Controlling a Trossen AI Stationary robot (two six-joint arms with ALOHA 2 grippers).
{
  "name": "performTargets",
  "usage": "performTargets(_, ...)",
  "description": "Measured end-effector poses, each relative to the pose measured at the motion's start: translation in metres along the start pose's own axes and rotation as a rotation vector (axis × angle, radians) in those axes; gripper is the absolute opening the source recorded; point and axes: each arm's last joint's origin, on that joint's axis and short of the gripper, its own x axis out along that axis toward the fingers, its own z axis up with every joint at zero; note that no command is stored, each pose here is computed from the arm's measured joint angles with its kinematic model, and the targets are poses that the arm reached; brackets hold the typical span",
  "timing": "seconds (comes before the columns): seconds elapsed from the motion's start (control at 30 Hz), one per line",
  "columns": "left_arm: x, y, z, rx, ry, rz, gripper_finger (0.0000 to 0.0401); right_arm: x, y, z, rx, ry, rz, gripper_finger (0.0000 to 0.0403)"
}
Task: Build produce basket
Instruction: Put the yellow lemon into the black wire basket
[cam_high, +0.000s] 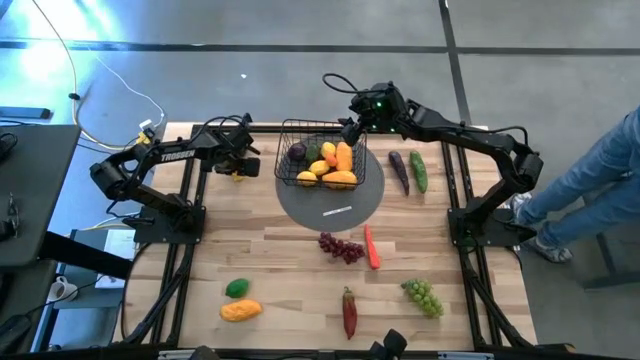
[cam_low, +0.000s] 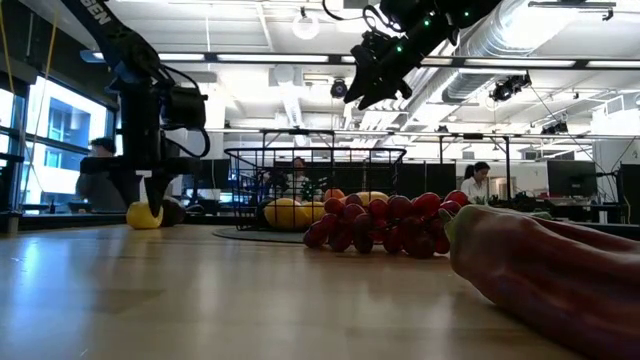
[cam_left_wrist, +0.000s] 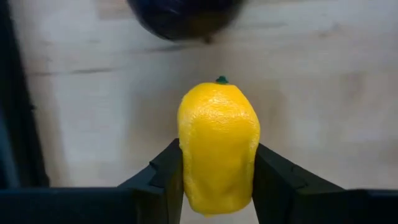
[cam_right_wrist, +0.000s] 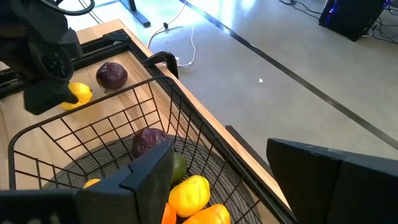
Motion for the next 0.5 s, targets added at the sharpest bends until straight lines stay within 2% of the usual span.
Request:
performTargets(0.2, -0.024, -0.007, 0.012, 0.017, -0.068, -0.1, 0.0127, 0.0, 0.0, 0.0, 0.0, 0.001, 0.0, 0.024)
performTargets(0.5, -0.093, -0.02, 0.04, 0.072, -0.306, -0.251, 0.0128, 0.0, -0.001, 0.0, 0.0, 0.0, -0.022, 0.024)
